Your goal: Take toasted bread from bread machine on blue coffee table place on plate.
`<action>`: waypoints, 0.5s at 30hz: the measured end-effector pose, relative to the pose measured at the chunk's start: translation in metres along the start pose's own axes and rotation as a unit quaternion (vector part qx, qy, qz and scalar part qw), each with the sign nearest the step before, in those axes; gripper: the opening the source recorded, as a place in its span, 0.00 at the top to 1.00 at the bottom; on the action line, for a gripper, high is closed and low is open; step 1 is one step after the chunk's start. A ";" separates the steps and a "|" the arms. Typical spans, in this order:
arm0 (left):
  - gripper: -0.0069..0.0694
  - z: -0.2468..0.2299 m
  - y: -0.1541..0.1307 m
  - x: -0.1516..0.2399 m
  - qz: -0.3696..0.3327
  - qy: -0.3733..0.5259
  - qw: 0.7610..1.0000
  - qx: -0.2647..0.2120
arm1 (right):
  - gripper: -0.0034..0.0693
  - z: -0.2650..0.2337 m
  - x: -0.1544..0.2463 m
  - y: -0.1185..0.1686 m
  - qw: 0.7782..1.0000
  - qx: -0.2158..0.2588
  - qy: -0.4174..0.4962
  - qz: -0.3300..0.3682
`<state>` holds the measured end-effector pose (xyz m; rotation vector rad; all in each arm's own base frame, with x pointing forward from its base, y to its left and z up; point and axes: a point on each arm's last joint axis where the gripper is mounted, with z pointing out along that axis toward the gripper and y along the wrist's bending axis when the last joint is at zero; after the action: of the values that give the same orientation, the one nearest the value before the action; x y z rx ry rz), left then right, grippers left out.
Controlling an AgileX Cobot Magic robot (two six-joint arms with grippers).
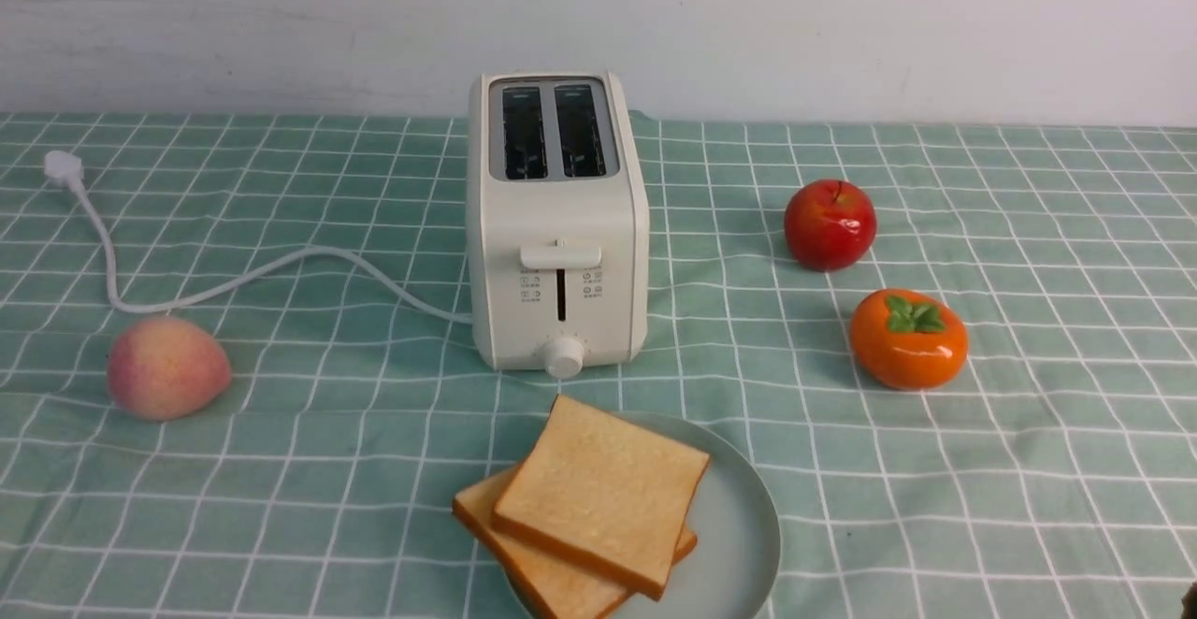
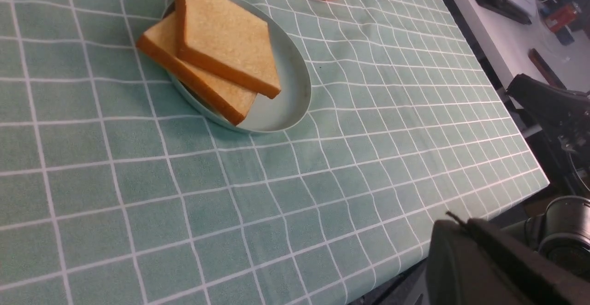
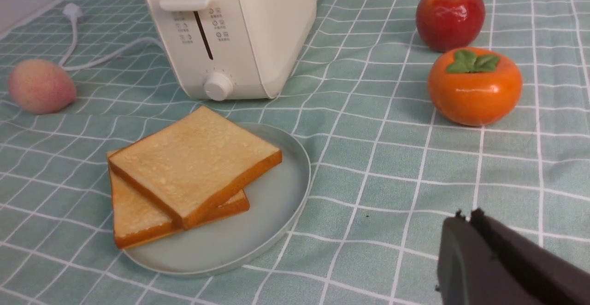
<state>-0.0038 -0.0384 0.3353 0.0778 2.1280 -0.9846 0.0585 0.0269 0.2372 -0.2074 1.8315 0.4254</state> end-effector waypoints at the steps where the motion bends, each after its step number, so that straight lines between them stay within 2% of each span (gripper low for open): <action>1: 0.93 0.000 0.000 0.000 0.000 0.000 1.000 0.000 | 0.95 0.000 0.000 0.000 1.000 0.000 0.000 0.000; 4: 0.93 0.002 0.003 -0.001 0.013 -0.019 1.000 -0.009 | 0.95 0.000 0.000 0.000 1.000 0.000 0.000 0.000; 5: 0.93 0.002 0.010 -0.003 0.037 -0.064 0.997 -0.035 | 0.95 0.000 0.000 0.000 1.000 0.000 0.000 0.000; 7: 0.93 0.002 0.016 -0.005 0.053 -0.103 0.992 -0.053 | 0.95 0.000 0.000 0.000 1.000 0.000 0.000 0.000; 9: 0.93 0.005 0.033 -0.007 0.088 -0.226 0.965 -0.097 | 0.95 0.000 0.000 0.000 1.000 0.000 0.000 0.000; 10: 0.93 0.008 0.038 -0.006 0.092 -0.232 0.962 -0.109 | 0.95 0.000 0.000 0.000 1.000 0.000 0.000 0.000; 11: 0.93 0.014 0.052 -0.003 0.115 -0.303 0.936 -0.138 | 0.94 0.000 0.000 0.000 1.000 0.000 0.000 0.000; 12: 0.93 0.017 0.057 -0.001 0.116 -0.306 0.933 -0.150 | 0.94 0.000 0.000 0.000 1.000 0.000 0.000 0.000; 13: 0.93 0.027 0.074 0.007 0.126 -0.347 0.912 -0.178 | 0.94 0.000 0.000 0.000 1.000 0.000 0.000 0.000; 15: 0.93 0.045 0.100 0.019 0.118 -0.351 0.903 -0.217 | 0.94 0.000 0.000 0.000 1.000 0.000 0.000 0.000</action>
<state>0.0456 -0.0034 0.2423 -0.2090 1.5617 -0.2963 0.0586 0.0269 0.2369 -0.2081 1.8319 0.4244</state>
